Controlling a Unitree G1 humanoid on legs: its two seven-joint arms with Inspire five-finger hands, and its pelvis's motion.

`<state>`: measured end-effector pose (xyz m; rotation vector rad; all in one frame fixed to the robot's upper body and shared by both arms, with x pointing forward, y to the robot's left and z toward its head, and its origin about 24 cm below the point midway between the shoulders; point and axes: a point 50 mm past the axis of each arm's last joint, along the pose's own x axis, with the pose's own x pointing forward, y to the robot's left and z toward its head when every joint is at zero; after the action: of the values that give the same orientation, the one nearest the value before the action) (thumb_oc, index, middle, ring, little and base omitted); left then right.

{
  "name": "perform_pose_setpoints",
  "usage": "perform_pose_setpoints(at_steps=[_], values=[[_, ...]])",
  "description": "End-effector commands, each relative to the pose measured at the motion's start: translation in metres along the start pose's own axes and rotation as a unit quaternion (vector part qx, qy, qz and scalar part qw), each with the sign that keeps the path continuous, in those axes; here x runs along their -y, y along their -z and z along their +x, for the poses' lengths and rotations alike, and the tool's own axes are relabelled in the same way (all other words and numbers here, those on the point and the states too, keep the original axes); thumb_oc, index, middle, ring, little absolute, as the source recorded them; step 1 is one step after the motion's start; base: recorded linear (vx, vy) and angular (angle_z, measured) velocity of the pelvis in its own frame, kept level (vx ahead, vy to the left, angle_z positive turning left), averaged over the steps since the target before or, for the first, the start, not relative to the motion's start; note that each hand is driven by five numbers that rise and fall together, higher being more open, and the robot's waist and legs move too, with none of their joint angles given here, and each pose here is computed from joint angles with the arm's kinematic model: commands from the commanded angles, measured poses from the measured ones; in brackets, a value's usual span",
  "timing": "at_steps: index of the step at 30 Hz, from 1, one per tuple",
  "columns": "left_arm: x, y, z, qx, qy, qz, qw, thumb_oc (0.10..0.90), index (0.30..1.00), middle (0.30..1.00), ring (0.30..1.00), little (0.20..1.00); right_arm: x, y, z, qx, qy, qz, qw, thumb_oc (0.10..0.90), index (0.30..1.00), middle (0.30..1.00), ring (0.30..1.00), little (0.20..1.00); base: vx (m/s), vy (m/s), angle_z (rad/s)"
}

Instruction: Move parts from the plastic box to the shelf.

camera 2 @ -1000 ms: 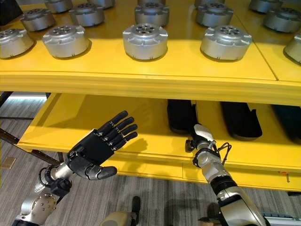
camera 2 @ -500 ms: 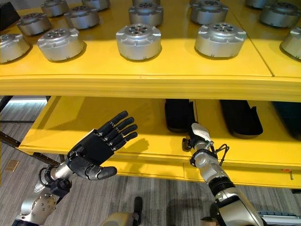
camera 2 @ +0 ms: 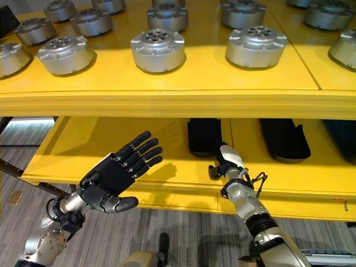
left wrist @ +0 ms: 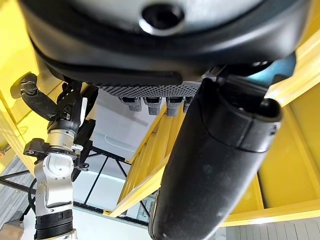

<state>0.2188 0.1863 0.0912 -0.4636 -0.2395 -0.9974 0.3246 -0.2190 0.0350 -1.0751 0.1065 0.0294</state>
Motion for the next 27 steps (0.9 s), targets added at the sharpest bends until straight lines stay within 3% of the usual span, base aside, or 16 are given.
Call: perform_pose_setpoints(at_steps=[1,11,19,27], values=[[0.012,-0.025,0.020,0.093,0.057,0.047,0.993,0.900,1.000,1.000,1.000,1.000,0.035,-0.040,0.011,0.095,0.089,-0.004,0.991,0.900,1.000,1.000,1.000,1.000,0.00,0.000,0.00],[0.014,-0.027,0.022,0.101,0.062,0.044,0.992,0.900,1.000,1.000,1.000,1.000,0.050,-0.022,0.010,0.055,0.192,-0.023,0.980,0.900,1.000,1.000,1.000,1.000,0.00,0.000,0.00],[0.015,-0.029,0.023,0.106,0.057,0.043,0.992,0.900,1.000,1.000,1.000,1.000,0.060,-0.037,0.005,0.129,0.252,-0.055,0.958,0.900,1.000,1.000,1.000,1.000,0.00,0.004,0.00],[0.016,-0.029,0.021,0.114,0.050,0.042,0.991,0.900,1.000,1.000,1.000,1.000,0.066,-0.051,-0.005,0.191,0.294,-0.032,0.936,0.900,1.000,1.000,1.000,1.000,0.00,0.000,0.00]])
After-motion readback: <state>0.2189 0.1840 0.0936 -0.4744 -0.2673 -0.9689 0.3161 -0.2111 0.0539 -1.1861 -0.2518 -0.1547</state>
